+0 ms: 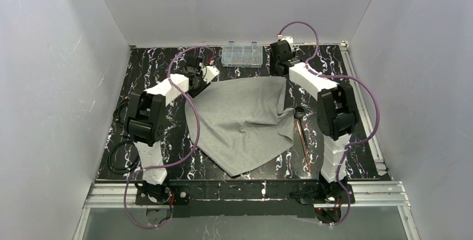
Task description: Fold the napkin into a case and place the utensils inside
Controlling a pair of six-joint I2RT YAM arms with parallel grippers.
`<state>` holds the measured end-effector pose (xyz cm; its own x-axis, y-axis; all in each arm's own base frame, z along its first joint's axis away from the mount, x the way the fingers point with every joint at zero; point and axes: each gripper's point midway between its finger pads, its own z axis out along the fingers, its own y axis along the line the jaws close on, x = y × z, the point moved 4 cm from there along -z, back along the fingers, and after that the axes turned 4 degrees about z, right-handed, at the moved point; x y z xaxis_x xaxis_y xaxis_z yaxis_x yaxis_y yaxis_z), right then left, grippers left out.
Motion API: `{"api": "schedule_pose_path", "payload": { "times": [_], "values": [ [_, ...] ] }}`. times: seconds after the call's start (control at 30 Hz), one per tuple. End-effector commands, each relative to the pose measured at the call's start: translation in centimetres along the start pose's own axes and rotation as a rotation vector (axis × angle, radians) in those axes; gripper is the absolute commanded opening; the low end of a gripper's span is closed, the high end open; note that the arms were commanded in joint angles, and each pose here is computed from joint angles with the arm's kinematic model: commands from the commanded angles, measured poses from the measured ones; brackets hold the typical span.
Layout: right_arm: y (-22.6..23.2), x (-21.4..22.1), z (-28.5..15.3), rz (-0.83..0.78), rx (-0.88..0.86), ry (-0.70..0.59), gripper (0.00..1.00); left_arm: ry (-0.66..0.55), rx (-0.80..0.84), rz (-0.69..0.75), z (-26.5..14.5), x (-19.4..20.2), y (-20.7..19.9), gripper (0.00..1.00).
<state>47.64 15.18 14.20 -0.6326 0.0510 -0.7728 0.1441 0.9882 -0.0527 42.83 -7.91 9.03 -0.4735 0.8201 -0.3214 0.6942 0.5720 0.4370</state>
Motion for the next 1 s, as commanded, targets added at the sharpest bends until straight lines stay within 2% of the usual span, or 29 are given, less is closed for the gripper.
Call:
{"api": "schedule_pose_path", "payload": {
  "times": [0.0,0.13,0.33,0.5,0.6,0.73,0.83,0.97],
  "values": [
    [3.0,1.3,-0.2,0.056,-0.195,0.074,0.61,0.061,-0.015,0.012,1.2,1.7,-0.6,0.36],
    [4.0,4.1,0.7,0.062,-0.247,0.161,0.61,0.079,-0.027,0.025,2.6,2.3,-1.0,0.37],
    [4.7,6.1,1.2,0.055,-0.274,0.203,0.61,0.148,-0.121,0.011,3.2,1.8,-0.7,0.36],
    [4.9,7.4,1.5,0.062,-0.285,0.233,0.62,0.132,-0.2,-0.061,3.8,1.0,-0.3,0.35],
    [5.5,8.3,2.0,0.07,-0.314,0.257,0.62,0.113,-0.192,-0.153,4.0,0.7,0.2,0.35],
    [6.5,9.1,2.7,0.091,-0.36,0.283,0.62,0.116,-0.185,-0.17,4.0,1.0,0.1,0.36],
    [8.1,9.6,3.5,0.103,-0.395,0.308,0.62,0.11,-0.155,-0.24,3.5,1.7,0.4,0.37],
    [8.9,7.6,4.2,0.07,-0.363,0.258,0.62,0.128,-0.138,-0.268,3.3,2.6,1.6,0.38]
  ]
}}
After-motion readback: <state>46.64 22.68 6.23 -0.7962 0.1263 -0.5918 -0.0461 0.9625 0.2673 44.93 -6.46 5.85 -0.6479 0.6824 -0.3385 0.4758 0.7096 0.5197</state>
